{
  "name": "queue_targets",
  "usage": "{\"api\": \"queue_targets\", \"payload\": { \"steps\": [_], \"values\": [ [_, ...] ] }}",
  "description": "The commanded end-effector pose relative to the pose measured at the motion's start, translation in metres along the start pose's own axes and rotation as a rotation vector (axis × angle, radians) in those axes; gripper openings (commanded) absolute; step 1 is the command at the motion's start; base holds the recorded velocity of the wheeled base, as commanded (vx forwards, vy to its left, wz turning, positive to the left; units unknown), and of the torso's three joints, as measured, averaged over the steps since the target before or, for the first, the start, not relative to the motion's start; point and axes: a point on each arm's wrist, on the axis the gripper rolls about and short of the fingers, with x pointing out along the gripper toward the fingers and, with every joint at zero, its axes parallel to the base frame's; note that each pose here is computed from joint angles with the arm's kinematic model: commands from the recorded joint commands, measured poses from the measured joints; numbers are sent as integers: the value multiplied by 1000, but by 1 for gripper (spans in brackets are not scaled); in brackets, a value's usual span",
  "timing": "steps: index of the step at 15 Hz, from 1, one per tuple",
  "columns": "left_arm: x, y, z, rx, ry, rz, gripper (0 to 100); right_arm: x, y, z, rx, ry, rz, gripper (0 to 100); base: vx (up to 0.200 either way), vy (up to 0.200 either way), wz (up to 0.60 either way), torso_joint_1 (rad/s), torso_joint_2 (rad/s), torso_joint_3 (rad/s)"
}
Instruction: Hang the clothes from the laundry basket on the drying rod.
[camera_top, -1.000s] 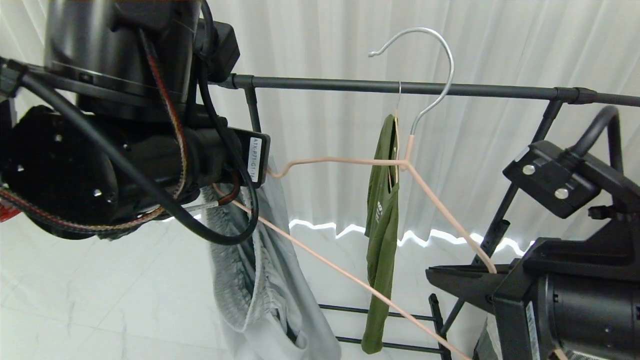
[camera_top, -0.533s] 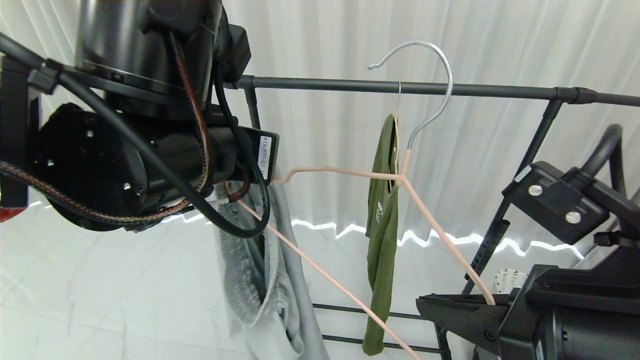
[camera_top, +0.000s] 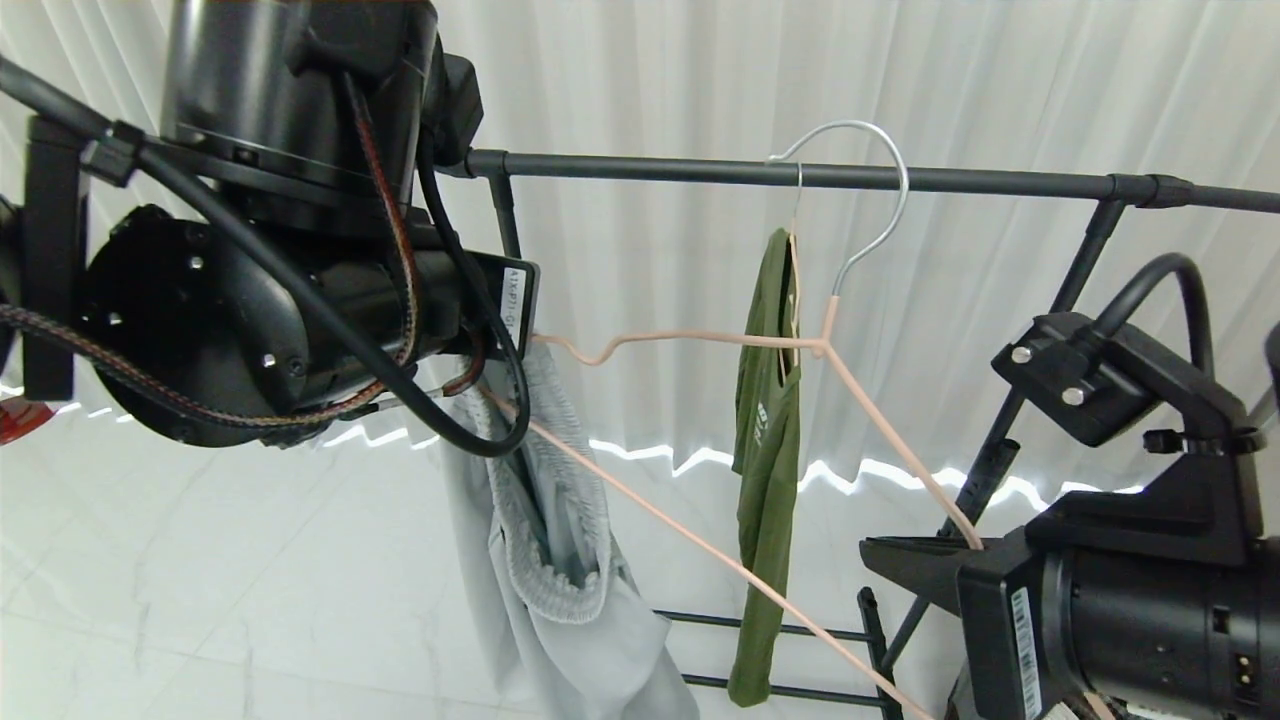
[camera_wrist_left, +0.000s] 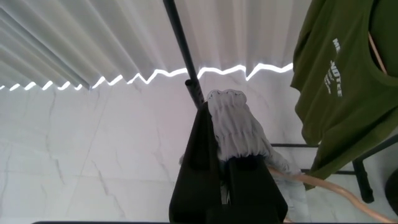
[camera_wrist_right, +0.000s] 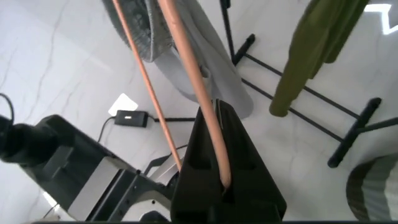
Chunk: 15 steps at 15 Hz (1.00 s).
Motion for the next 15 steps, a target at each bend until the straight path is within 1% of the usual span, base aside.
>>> {"api": "queue_targets", "payload": {
  "steps": [1,6,8,12,14,15],
  "values": [
    [-1,1,0,-3,-2,2,0,8,-2,1,7,3,-31,0,0,0,0,0,0,0],
    [-3,3,-1,-3,-3,8,0,13,-15,9,51,-19,-91,0,0,0,0,0,0,0],
    [-3,4,-1,-3,-2,12,0,13,-17,10,62,-18,-101,0,0,0,0,0,0,0],
    [-8,7,6,-24,-28,21,0,15,-20,9,63,-12,-114,0,0,0,0,0,0,0],
    [-11,10,4,-23,-27,30,0,19,-26,13,81,-20,-145,0,0,0,0,0,0,0],
    [-12,11,3,-19,-25,35,0,18,-27,14,84,-25,-146,0,0,0,0,0,0,0]
  ]
}}
